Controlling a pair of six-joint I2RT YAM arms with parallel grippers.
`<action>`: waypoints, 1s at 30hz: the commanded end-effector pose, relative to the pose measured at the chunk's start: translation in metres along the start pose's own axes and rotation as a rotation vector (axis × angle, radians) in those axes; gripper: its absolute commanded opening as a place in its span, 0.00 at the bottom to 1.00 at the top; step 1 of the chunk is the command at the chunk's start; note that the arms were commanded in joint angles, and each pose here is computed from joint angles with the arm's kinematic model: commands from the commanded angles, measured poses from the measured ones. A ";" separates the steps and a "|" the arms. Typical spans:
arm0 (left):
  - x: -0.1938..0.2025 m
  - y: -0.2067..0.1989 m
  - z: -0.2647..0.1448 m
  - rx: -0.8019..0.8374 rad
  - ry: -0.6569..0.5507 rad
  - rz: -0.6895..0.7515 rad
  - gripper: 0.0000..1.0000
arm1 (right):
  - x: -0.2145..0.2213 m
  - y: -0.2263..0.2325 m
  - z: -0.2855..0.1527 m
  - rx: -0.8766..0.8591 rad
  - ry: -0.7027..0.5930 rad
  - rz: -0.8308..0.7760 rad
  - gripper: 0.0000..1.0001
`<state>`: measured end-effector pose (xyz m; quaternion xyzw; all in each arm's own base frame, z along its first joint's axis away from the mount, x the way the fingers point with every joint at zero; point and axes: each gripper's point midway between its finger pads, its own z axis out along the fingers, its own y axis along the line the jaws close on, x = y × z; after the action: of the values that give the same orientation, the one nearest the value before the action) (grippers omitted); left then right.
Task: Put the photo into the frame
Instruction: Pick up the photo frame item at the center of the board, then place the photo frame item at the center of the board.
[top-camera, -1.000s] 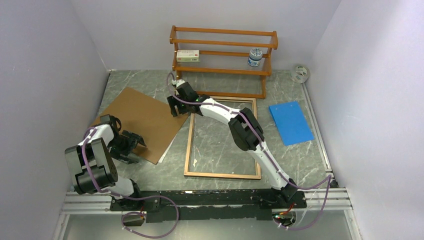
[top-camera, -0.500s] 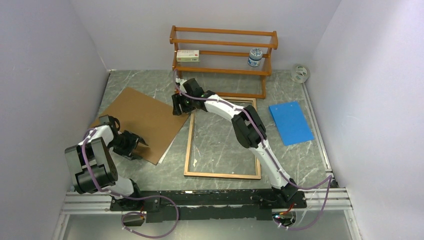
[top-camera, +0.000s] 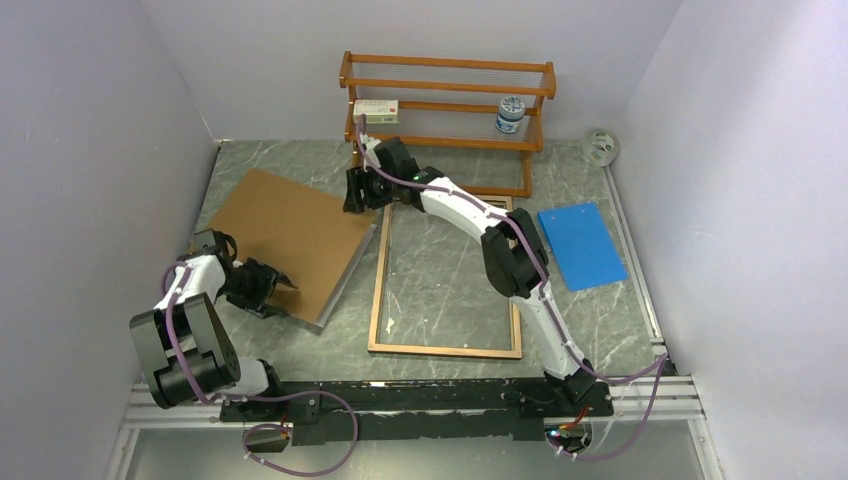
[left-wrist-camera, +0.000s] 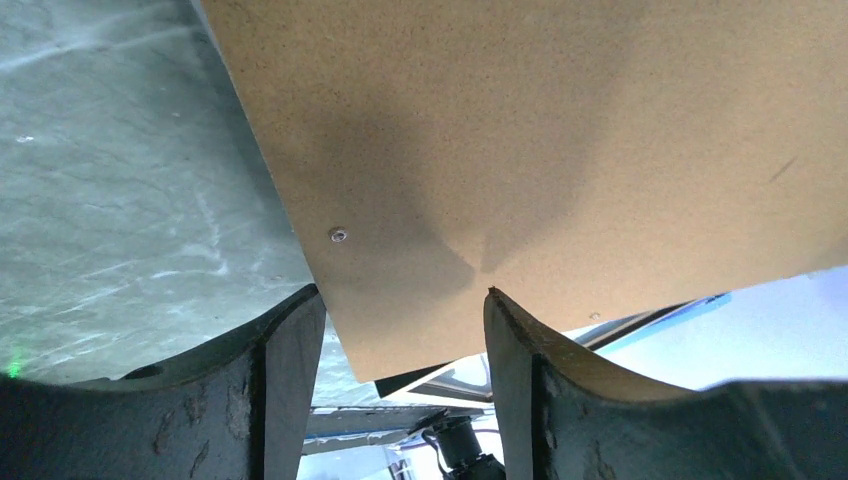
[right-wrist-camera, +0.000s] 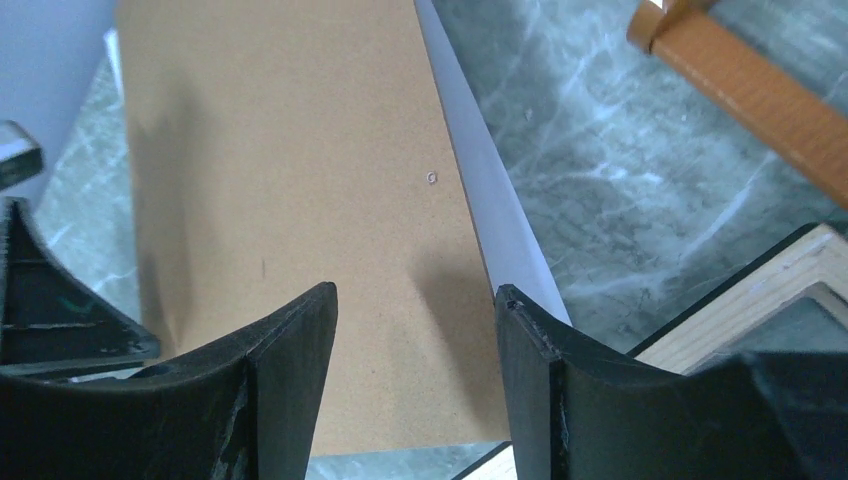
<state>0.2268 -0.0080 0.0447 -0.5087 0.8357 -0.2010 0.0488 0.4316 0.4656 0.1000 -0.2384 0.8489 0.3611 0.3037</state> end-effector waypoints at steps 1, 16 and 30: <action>0.003 -0.051 -0.016 0.252 0.030 0.083 0.63 | -0.030 0.071 -0.034 -0.166 -0.052 -0.037 0.61; 0.035 -0.081 0.000 0.371 0.210 0.235 0.63 | -0.036 -0.008 -0.042 -0.032 -0.084 0.023 0.61; 0.038 -0.072 0.022 0.249 0.191 0.251 0.71 | -0.017 -0.070 -0.062 0.175 -0.100 0.113 0.68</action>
<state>0.2502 -0.0809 0.0458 -0.3814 0.8596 -0.3398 0.0159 0.4604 0.3799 0.0553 -0.1572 0.8902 0.3103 0.2942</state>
